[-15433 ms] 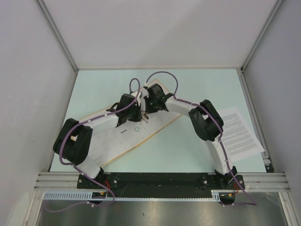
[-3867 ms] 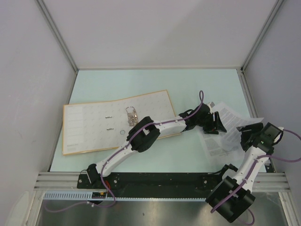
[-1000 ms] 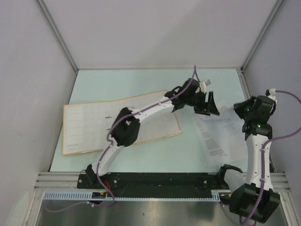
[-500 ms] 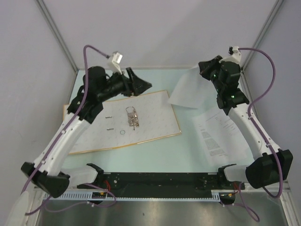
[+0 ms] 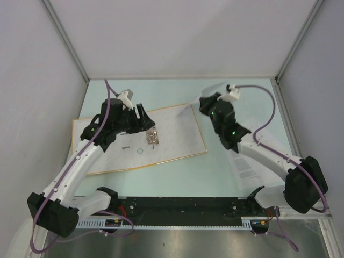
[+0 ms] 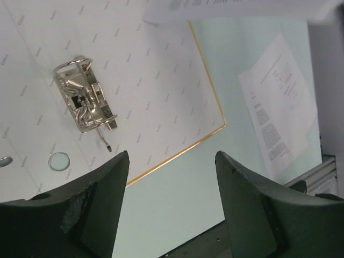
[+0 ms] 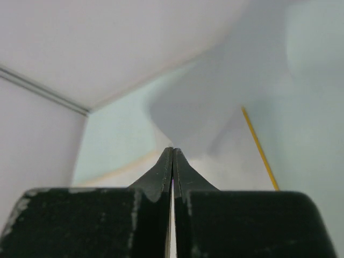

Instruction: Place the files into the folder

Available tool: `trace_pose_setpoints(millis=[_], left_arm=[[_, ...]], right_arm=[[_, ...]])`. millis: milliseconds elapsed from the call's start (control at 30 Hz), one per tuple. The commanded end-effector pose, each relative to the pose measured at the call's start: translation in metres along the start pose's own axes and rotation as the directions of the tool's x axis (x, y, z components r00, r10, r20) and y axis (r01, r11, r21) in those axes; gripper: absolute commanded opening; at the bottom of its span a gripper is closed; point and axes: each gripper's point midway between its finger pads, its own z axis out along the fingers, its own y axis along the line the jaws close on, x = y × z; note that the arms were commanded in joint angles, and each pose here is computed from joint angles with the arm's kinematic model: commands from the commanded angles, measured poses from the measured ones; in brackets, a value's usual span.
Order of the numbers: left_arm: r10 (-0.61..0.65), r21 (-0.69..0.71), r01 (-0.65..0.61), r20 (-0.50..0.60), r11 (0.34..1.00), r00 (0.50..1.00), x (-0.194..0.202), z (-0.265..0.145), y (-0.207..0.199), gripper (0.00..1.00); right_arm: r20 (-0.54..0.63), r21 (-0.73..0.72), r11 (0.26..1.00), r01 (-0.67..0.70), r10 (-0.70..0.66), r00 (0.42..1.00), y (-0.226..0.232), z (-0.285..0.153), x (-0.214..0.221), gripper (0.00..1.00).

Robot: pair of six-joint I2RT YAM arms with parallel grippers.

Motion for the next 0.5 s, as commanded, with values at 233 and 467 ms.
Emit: trace_pose_setpoints(millis=[233,467], left_arm=[[-0.054,-0.177,0.049,-0.026,0.983,0.998,0.017,0.040,0.051,0.70],[-0.051,-0.242,0.035,-0.063,0.970,0.997,0.015,0.064,0.065,0.69]], right_arm=[[0.020,0.252,0.968,-0.015,0.010,1.000,-0.077,-0.076,0.140,0.00],[-0.051,0.294,0.950,-0.103,0.123,0.991,-0.091,-0.089,0.183,0.00]])
